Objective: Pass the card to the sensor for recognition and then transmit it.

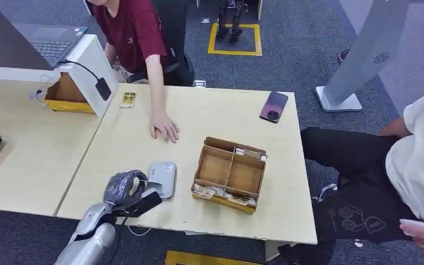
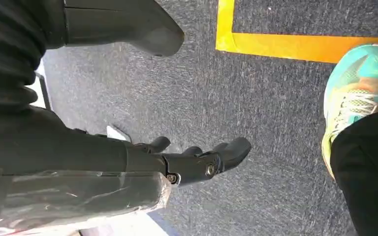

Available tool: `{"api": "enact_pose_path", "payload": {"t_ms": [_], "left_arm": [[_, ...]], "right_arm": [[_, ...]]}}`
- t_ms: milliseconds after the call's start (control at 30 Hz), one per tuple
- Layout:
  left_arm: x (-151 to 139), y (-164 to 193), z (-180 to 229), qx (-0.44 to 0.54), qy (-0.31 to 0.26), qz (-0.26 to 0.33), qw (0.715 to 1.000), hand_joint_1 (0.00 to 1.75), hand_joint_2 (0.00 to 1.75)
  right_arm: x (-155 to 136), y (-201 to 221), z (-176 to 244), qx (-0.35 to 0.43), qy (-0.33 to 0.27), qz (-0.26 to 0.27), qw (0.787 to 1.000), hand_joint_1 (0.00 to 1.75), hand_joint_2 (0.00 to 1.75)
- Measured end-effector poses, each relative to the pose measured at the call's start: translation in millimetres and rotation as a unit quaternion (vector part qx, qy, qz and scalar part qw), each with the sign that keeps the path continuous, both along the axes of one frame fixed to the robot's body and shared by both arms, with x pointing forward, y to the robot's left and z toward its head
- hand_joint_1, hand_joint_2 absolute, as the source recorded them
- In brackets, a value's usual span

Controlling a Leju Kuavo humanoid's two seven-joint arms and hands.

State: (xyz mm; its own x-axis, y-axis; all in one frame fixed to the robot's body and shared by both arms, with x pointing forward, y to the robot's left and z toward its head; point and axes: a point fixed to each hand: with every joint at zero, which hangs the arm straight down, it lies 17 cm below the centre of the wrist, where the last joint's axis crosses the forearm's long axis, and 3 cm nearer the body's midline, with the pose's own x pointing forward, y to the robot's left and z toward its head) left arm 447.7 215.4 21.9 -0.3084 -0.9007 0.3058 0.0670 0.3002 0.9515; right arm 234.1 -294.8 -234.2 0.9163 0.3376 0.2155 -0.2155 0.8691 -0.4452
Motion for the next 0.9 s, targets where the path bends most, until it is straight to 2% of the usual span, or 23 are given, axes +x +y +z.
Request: {"api": "enact_pose_path", "payload": {"t_ms": [700, 900], "left_arm": [[-4, -13, -2, -0.061, 0.026, -0.020, 0.998, 1.75, 1.75], [-6, -27, -3, -0.155, 0.074, -0.031, 0.985, 1.75, 1.75]], "right_arm": [[-2, -9, -1, -0.002, -0.001, -0.010, 1.000, 0.00, 1.75], [-6, -12, -2, -0.003, 0.000, -0.013, 1.000, 0.00, 1.75]]}}
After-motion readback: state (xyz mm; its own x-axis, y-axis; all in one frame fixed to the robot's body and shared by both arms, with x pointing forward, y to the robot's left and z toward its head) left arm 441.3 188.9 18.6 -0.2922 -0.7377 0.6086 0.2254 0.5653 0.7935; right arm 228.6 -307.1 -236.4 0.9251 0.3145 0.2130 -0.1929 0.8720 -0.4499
